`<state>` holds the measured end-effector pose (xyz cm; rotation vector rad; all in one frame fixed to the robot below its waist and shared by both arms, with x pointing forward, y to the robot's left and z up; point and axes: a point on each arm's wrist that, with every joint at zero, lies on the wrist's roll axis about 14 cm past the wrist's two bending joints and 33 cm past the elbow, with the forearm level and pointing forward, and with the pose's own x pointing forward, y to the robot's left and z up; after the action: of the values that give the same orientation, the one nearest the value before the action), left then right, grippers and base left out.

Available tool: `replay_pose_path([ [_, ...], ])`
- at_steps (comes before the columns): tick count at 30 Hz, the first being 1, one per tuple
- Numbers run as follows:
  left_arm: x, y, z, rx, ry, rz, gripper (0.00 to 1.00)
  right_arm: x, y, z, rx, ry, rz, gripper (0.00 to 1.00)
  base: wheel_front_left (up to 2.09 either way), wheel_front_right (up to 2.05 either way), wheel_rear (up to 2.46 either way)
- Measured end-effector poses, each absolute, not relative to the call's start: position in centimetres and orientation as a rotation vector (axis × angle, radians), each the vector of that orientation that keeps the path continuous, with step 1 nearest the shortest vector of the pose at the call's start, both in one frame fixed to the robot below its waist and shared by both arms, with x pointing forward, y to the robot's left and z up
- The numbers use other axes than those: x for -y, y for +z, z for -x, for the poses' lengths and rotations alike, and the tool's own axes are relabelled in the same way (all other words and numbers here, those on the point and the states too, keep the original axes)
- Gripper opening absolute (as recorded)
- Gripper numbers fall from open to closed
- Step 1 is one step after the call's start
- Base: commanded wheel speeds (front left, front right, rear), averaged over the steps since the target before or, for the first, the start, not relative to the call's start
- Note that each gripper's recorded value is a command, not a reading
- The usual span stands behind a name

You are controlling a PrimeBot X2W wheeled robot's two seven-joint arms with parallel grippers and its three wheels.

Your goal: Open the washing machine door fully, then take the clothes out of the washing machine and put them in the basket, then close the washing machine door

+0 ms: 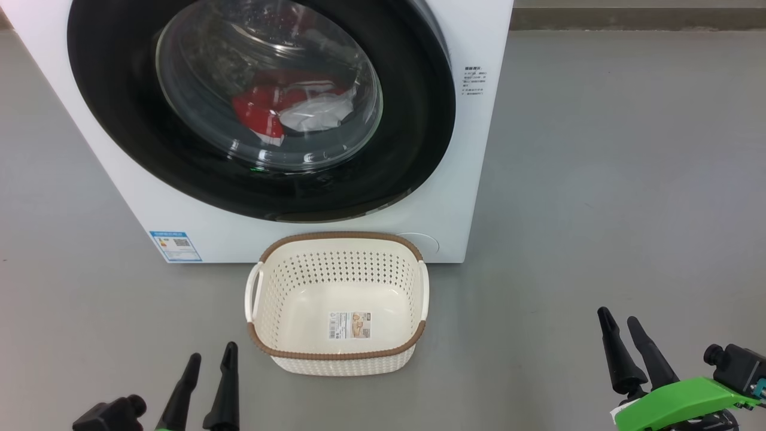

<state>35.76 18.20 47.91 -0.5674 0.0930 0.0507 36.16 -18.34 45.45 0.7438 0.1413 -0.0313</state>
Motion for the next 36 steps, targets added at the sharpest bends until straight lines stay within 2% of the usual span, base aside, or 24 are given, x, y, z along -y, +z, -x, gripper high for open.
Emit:
replay_pose_path([
  [36,-17.4,50.4,-35.3,0.031,-0.008,0.15,1.0,19.4,45.7,-35.2,-0.089,-0.013,-0.402,1.0,0.0,0.0,0.0],
])
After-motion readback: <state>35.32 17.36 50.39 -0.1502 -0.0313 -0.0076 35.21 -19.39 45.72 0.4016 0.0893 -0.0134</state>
